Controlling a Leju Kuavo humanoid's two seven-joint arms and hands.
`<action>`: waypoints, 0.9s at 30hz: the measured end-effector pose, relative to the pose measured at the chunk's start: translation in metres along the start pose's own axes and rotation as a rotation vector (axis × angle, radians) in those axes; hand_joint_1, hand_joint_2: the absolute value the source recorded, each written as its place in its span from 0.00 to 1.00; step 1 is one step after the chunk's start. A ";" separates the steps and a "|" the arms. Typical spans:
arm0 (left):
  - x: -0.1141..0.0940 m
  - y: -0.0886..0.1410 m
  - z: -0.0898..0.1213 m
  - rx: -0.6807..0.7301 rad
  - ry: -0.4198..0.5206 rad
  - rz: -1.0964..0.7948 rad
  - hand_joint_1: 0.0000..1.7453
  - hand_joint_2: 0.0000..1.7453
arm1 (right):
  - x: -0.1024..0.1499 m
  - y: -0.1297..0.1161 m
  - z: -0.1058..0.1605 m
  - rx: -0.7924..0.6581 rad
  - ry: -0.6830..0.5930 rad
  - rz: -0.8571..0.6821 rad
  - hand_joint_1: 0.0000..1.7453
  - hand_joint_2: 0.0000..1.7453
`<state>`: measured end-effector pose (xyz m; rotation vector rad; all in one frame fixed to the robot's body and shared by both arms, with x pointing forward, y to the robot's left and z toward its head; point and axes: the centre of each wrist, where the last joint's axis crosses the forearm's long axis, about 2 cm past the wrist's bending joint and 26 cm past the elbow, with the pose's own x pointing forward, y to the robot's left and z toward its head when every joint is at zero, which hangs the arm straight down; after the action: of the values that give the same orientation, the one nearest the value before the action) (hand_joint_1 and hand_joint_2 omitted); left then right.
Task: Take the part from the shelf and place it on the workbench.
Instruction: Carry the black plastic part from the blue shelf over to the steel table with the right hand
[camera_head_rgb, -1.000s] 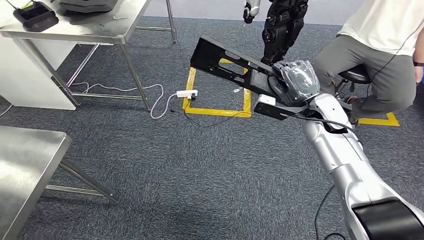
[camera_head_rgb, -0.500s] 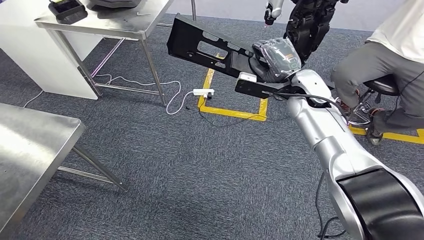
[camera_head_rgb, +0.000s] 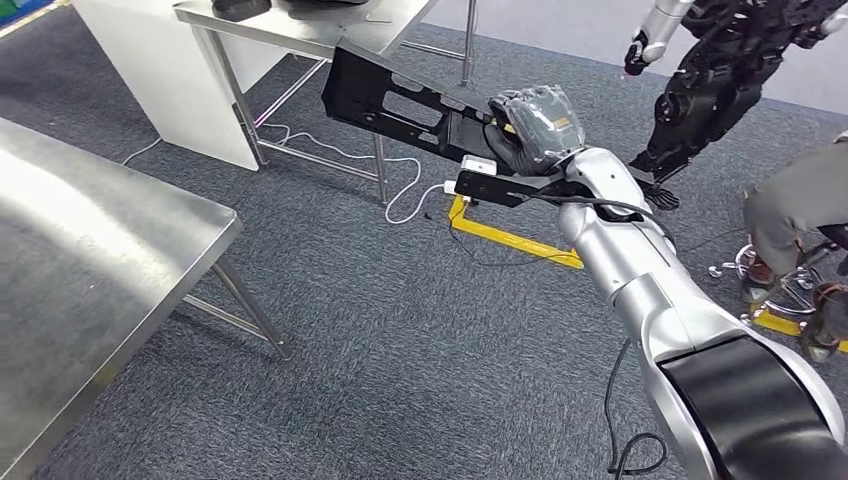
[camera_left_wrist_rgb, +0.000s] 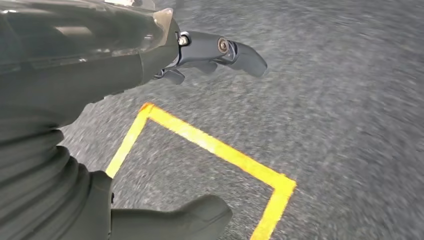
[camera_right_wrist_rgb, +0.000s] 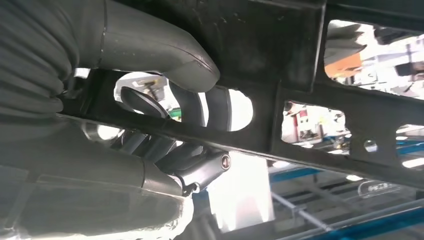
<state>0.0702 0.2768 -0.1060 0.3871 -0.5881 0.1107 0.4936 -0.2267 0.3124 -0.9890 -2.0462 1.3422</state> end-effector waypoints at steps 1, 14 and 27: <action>0.000 0.000 0.000 0.000 0.001 0.000 0.00 1.00 | 0.002 0.001 -0.001 0.001 -0.007 -0.002 1.00 1.00; -0.002 0.004 -0.001 0.001 -0.004 -0.009 0.00 1.00 | 0.034 0.012 -0.015 0.004 -0.066 -0.027 1.00 1.00; 0.002 0.003 -0.003 -0.001 -0.015 -0.012 0.00 1.00 | 0.033 0.017 -0.011 0.027 -0.060 -0.015 1.00 1.00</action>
<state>0.0728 0.2808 -0.1057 0.3911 -0.6001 0.0959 0.4869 -0.1900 0.3016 -0.9301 -2.0693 1.4041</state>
